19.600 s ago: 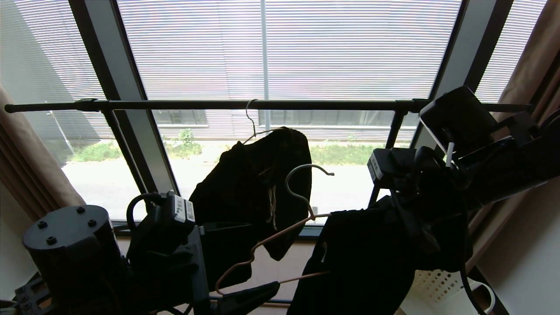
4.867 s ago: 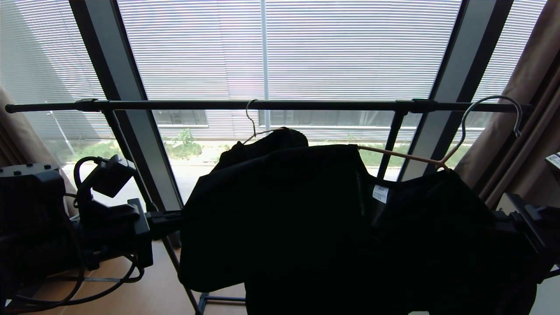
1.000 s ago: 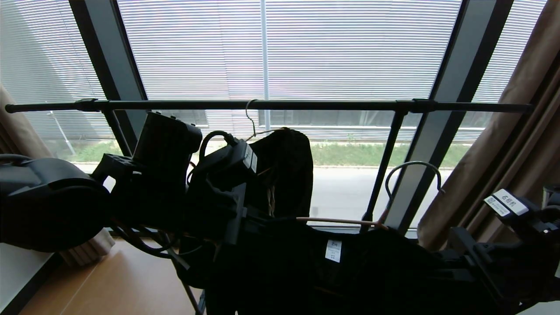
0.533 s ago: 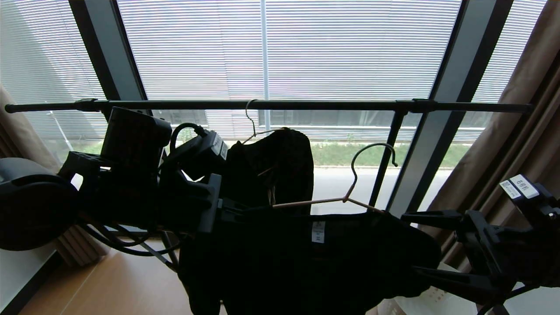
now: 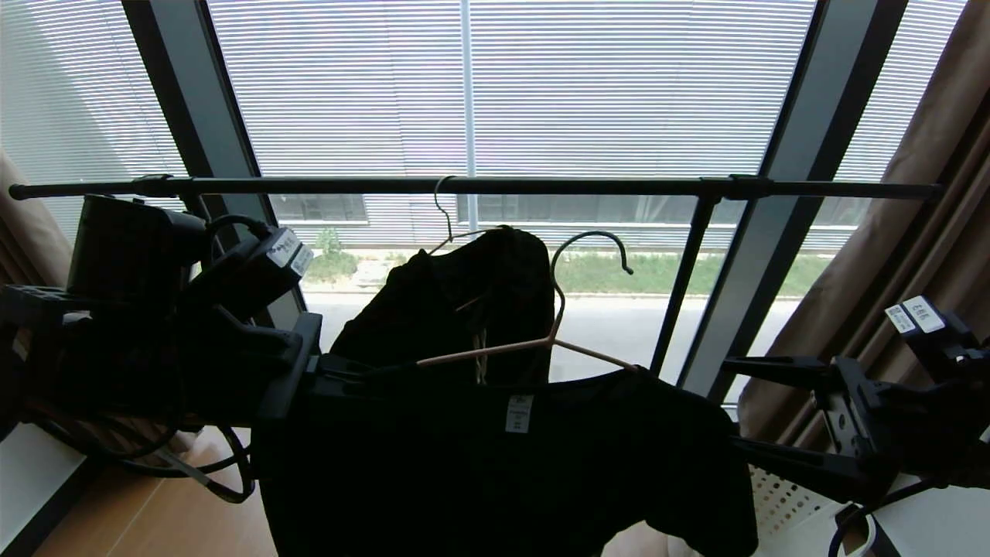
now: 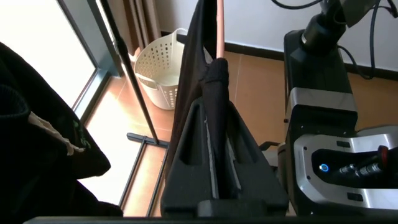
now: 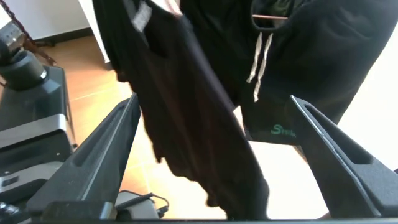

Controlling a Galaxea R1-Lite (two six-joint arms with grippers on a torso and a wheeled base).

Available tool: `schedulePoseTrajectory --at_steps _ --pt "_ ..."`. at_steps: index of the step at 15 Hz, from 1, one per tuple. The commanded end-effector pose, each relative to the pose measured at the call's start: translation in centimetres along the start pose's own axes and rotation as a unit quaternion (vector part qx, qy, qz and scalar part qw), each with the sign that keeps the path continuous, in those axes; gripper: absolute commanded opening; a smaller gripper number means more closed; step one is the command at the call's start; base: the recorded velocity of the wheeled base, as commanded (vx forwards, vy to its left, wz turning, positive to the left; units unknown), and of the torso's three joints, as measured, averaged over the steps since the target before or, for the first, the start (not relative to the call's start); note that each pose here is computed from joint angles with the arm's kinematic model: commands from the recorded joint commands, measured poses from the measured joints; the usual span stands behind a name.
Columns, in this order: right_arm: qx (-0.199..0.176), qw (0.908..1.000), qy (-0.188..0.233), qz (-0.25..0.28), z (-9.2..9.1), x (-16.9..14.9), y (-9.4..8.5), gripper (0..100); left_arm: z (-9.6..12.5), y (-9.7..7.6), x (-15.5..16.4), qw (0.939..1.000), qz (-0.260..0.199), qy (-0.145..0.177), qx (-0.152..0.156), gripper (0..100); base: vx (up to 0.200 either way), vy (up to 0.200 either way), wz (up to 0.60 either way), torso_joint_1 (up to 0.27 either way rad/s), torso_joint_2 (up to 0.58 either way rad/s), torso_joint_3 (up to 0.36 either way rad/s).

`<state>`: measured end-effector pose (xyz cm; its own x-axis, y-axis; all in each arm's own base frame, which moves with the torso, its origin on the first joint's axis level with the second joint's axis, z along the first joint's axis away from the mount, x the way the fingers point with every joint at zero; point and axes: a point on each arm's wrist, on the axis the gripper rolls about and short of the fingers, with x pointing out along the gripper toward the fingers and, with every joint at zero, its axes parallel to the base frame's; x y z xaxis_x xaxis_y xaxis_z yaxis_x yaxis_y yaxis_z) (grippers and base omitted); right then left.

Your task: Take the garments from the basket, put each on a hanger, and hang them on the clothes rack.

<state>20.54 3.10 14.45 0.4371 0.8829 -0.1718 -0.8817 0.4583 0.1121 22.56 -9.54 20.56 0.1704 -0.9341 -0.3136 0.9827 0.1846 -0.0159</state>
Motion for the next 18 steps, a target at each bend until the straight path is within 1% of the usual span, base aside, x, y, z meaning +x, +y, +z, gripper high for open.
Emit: schedulePoseTrajectory --at_steps 1,2,5,8,9,10,13,14,15,17,18 --pt "0.001 1.0000 0.008 -0.001 -0.6 0.2 -0.5 100 0.2 -0.6 -1.1 0.9999 0.012 -0.008 -0.006 0 0.000 0.000 0.00 0.000 0.00 0.000" --pt "-0.010 0.9999 0.009 -0.002 -0.8 0.2 -0.5 100 0.3 -0.8 -1.4 0.9997 0.010 -0.013 -0.017 0 0.000 0.000 0.00 0.000 0.00 0.000" --pt "-0.020 0.9996 0.021 -0.001 -1.7 0.5 -1.1 100 0.4 -1.0 -2.1 0.9993 0.006 -0.025 -0.028 0 0.000 0.000 0.00 0.000 0.00 0.000" --pt "-0.016 0.9995 0.027 -0.005 -2.2 0.6 -1.7 100 0.4 -1.1 -2.4 0.9992 0.011 -0.026 -0.028 0 0.000 0.000 0.00 0.000 0.00 0.000" --pt "-0.006 0.9995 0.031 -0.010 -2.6 0.5 -2.1 100 0.4 -1.1 -2.4 0.9992 0.011 -0.026 -0.028 0 0.000 0.000 0.00 0.000 0.00 0.000" --pt "-0.005 0.9994 0.034 -0.011 -2.9 0.6 -2.4 100 0.5 -1.1 -2.4 0.9991 0.012 -0.027 -0.030 0 0.000 0.000 0.00 0.000 0.00 0.000" --pt "-0.007 0.9989 0.046 -0.011 -3.8 1.0 -3.0 100 0.8 -1.1 -2.5 0.9987 0.015 -0.036 -0.033 0 0.000 0.000 0.00 0.000 0.00 0.000" --pt "-0.006 0.9985 0.051 -0.020 -4.0 1.1 -3.2 100 0.7 -1.1 -2.5 0.9985 0.015 -0.037 -0.037 0 0.000 0.000 0.00 0.000 0.00 0.000" --pt "-0.004 0.9981 0.056 -0.027 -4.1 1.1 -3.3 0 0.9 -1.1 -2.6 0.9983 0.017 -0.041 -0.037 0 0.000 0.000 0.00 0.000 0.00 0.000" --pt "-0.008 0.9980 0.055 -0.031 -3.9 1.1 -3.4 0 0.8 -1.2 -2.5 0.9982 0.017 -0.041 -0.041 0 0.000 0.000 0.00 0.000 0.00 0.000" --pt "-0.007 0.9977 0.053 -0.041 -3.9 0.7 -3.8 0 0.8 -1.2 -2.5 0.9982 0.017 -0.041 -0.040 0 0.000 0.000 0.00 0.000 0.00 0.000"
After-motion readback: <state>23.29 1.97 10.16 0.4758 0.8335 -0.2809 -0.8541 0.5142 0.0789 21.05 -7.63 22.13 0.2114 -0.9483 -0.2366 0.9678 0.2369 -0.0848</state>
